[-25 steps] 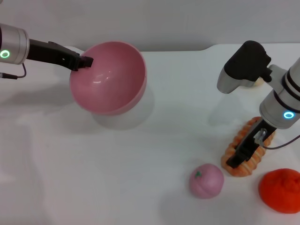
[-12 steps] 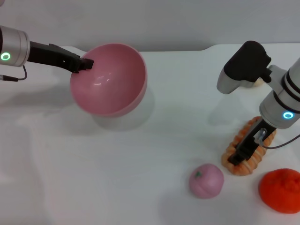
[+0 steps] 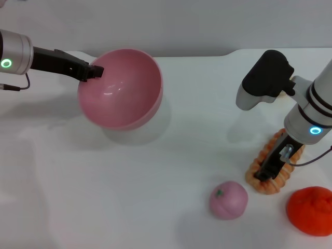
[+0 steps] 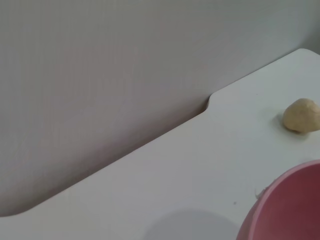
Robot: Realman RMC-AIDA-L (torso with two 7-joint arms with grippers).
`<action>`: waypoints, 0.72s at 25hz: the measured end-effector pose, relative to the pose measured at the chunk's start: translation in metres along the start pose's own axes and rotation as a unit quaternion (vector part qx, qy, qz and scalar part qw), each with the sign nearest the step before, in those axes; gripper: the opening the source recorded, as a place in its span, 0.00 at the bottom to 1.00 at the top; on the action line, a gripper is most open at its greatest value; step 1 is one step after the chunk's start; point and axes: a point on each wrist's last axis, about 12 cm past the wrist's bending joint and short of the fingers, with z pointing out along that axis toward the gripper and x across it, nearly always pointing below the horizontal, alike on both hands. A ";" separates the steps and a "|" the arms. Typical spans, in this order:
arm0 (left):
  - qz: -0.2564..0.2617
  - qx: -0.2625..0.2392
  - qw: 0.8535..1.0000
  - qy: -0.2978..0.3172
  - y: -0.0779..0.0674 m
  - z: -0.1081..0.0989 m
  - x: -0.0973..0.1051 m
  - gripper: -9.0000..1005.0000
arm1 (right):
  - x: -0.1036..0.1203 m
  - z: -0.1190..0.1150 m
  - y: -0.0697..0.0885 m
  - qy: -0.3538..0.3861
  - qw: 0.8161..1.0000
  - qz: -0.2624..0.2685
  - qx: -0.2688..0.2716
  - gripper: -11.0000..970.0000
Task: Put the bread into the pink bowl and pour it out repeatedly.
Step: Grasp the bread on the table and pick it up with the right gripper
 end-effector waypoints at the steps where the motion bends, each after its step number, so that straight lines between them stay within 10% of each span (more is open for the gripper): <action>1: 0.000 0.000 1.000 0.000 0.000 0.000 0.000 0.05 | 0.000 0.000 0.000 -0.001 1.000 0.000 0.001 0.29; 18: 0.001 -0.002 1.000 0.000 0.001 -0.001 -0.001 0.05 | -0.006 -0.003 -0.003 -0.020 1.000 -0.003 0.016 0.16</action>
